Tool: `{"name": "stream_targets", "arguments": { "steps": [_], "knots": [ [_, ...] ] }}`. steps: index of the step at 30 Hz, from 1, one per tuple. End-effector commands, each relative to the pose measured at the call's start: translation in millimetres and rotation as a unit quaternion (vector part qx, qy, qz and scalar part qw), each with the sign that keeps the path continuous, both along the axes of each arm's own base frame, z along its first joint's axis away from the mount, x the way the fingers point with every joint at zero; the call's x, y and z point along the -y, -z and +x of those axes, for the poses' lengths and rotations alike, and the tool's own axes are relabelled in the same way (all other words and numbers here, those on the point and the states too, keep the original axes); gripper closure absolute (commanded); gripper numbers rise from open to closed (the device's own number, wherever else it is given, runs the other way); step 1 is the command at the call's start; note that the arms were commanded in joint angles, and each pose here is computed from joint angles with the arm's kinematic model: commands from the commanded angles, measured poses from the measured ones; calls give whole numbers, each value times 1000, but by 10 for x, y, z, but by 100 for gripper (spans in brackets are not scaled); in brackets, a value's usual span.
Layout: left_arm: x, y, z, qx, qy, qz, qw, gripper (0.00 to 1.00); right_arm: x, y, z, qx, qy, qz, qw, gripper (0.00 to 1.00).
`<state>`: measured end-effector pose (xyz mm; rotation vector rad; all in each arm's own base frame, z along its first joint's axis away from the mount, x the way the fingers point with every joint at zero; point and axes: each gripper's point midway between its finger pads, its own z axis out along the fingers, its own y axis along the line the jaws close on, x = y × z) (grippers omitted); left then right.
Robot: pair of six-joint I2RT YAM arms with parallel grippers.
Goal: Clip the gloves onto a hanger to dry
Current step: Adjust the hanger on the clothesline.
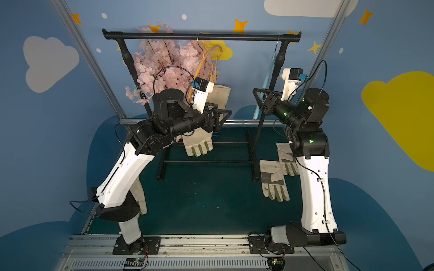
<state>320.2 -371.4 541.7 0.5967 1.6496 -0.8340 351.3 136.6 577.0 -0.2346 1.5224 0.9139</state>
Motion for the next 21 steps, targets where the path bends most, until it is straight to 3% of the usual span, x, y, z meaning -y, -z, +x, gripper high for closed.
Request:
{"name": "stream_targets", "arguments": {
  "steps": [1, 4, 7, 12, 17, 21],
  "knots": [
    [118, -92, -29, 17, 29, -15, 999, 29, -126, -170, -115, 27, -42, 15, 999, 53],
    [215, -96, -18, 17, 45, -22, 999, 31, -172, -185, -112, 30, -58, 21, 998, 46],
    [304, -76, 20, 17, 54, -30, 998, 31, -105, -175, -73, 30, -30, 17, 999, 46],
    [404, -35, 88, 18, 57, -35, 998, 31, 111, -194, 19, 33, 49, 17, 998, 55],
    [477, -29, 211, 28, 48, -46, 997, 30, 85, -220, 81, 31, 42, 21, 998, 55],
    [536, 23, 371, 37, 30, -46, 998, 37, 91, -259, 45, 40, 43, 21, 998, 55]
  ]
}}
